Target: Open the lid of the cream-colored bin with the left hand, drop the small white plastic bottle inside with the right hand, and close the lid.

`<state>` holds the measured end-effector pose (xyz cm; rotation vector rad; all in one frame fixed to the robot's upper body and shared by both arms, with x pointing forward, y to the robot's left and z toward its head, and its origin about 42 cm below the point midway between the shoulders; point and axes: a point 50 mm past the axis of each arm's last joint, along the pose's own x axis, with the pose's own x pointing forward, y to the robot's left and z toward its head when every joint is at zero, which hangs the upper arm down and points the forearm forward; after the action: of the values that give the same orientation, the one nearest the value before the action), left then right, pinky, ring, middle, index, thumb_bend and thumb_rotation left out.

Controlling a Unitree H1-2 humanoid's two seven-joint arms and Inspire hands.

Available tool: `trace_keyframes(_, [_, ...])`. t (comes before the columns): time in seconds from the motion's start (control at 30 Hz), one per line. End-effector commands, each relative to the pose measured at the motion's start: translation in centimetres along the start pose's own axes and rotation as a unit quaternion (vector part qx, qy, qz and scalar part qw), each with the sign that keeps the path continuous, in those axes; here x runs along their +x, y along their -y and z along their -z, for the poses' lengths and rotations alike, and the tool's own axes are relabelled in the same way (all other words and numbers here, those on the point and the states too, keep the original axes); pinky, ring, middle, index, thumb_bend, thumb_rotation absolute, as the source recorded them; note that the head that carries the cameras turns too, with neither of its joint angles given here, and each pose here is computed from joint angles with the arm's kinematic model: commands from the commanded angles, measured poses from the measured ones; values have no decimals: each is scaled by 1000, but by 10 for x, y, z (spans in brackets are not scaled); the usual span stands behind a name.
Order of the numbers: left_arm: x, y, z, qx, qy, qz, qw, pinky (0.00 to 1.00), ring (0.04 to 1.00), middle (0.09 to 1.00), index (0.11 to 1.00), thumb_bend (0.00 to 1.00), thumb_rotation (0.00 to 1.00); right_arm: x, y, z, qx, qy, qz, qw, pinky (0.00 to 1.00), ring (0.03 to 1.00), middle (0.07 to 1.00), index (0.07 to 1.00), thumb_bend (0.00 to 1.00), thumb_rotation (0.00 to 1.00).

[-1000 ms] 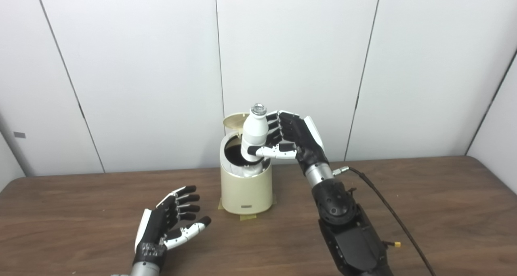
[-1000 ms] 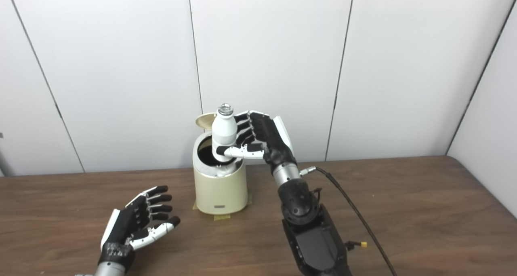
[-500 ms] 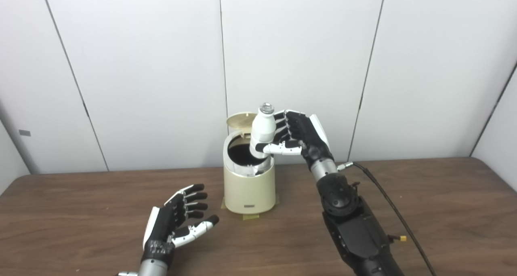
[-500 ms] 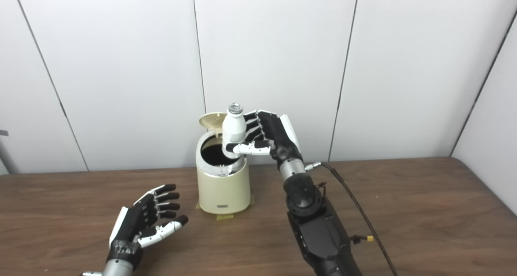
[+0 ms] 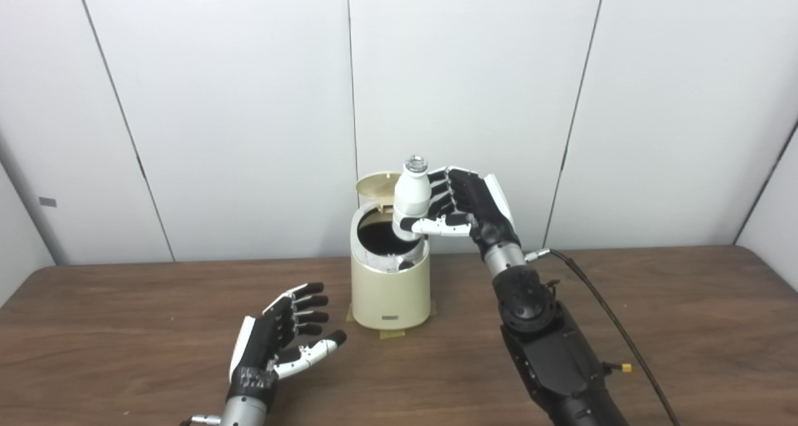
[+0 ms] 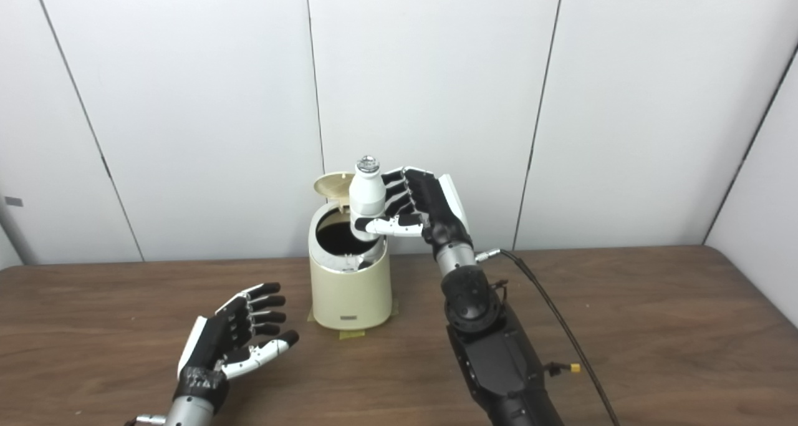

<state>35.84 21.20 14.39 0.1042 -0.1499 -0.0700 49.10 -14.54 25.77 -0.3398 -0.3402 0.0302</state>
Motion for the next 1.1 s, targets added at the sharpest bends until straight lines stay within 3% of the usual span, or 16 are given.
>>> trace_keyframes(0.0, [15, 3, -22, 3, 42, -3, 999, 653, 660, 725, 775, 712, 0, 16, 3, -31, 1, 56, 9, 998, 342, 397, 465, 542, 514, 0])
trace_keyframes(1.07, [13, 4, -22, 8, 41, 3, 999, 654, 662, 724, 769, 720, 17, 6, -8, -16, -38, 48, -3, 998, 353, 402, 481, 518, 518, 0])
